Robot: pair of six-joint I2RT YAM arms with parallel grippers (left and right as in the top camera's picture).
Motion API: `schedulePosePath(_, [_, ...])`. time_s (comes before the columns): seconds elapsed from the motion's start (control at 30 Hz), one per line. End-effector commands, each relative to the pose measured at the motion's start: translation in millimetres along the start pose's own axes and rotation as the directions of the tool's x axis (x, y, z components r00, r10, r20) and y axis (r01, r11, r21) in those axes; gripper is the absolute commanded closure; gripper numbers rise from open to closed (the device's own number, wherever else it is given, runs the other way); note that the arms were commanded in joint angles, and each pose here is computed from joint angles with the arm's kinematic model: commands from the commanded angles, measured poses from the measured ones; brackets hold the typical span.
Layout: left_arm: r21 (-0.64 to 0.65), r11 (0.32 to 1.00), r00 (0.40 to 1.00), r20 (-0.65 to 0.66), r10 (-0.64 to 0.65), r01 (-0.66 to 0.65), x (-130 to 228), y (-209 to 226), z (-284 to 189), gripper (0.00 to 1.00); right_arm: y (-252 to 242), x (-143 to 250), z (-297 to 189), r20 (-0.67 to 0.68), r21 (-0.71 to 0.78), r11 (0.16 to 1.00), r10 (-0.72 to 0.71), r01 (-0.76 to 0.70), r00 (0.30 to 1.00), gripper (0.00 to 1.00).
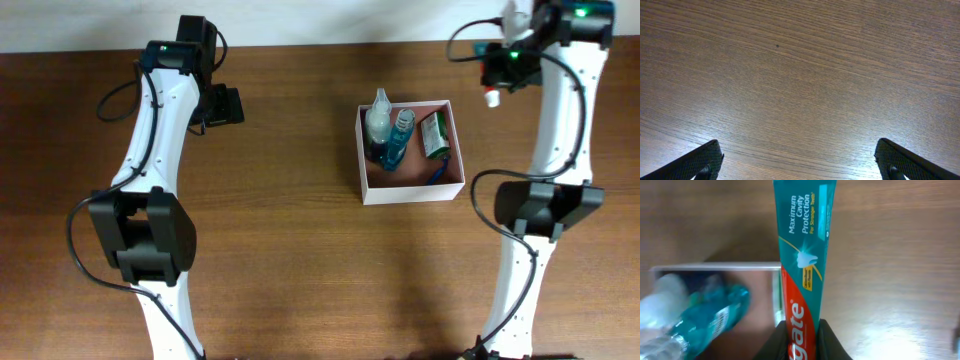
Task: Pack container
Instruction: 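Lift the toothpaste and carry it over the pink box, then lower the toothpaste into the box and open the right gripper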
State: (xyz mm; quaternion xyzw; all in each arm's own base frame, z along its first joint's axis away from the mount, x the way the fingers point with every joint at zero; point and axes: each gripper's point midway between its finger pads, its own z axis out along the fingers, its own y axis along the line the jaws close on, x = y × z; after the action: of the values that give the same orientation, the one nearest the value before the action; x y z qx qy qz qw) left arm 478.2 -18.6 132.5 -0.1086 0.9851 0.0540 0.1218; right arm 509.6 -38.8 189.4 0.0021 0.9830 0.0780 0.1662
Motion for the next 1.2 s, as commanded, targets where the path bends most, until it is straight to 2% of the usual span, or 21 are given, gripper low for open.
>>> schedulePosePath(0.0, [0.003,1.0,1.0,0.009,-0.014,0.014,-1.0,1.6,-3.7,0.01,12.7,1.6,-16.5,0.015,-0.022,1.0,0.02,-0.02,1.0,0.87])
schedulePosePath(0.3, [0.003,1.0,1.0,0.009,-0.014,0.014,-1.0,1.6,-3.7,0.01,26.3,-2.5,-72.1,0.124,-0.033,0.998,0.053,-0.049,0.991,0.88])
schedulePosePath(0.4, [0.003,1.0,1.0,0.009,-0.014,0.014,-1.1,1.5,-3.7,0.01,44.7,1.9,-97.1,0.155,-0.091,0.996,0.041,-0.027,0.987,0.89])
schedulePosePath(0.53, [0.003,1.0,1.0,0.009,-0.014,0.014,-1.0,1.6,-3.7,0.01,68.5,16.5,-107.4,0.127,-0.131,0.991,0.014,0.002,0.992,0.89])
schedulePosePath(0.67, [0.003,1.0,1.0,0.009,-0.014,0.014,-1.0,1.6,-3.7,0.01,63.3,42.9,-91.7,0.013,-0.009,1.0,-0.008,0.008,1.0,0.89])
schedulePosePath(0.7, [0.003,1.0,1.0,0.009,-0.014,0.014,-1.0,1.6,-3.7,0.01,57.8,55.9,-78.5,-0.055,0.038,0.999,-0.009,0.011,0.998,0.88])
schedulePosePath(0.87, [0.003,1.0,1.0,0.009,-0.014,0.014,-1.1,1.5,-3.7,0.01,52.3,90.7,-36.6,-0.238,0.039,0.999,0.013,-0.004,0.971,0.88])
schedulePosePath(0.97, [0.003,1.0,1.0,0.009,-0.014,0.014,-1.0,1.6,-3.7,0.01,48.4,100.5,-16.7,-0.284,0.04,0.999,0.022,-0.011,0.959,0.88])
schedulePosePath(1.17, [0.003,1.0,1.0,0.009,-0.014,0.014,-1.0,1.6,-3.7,0.01,43.7,102.9,20.3,-0.286,0.037,0.999,0.021,-0.01,0.958,0.88])
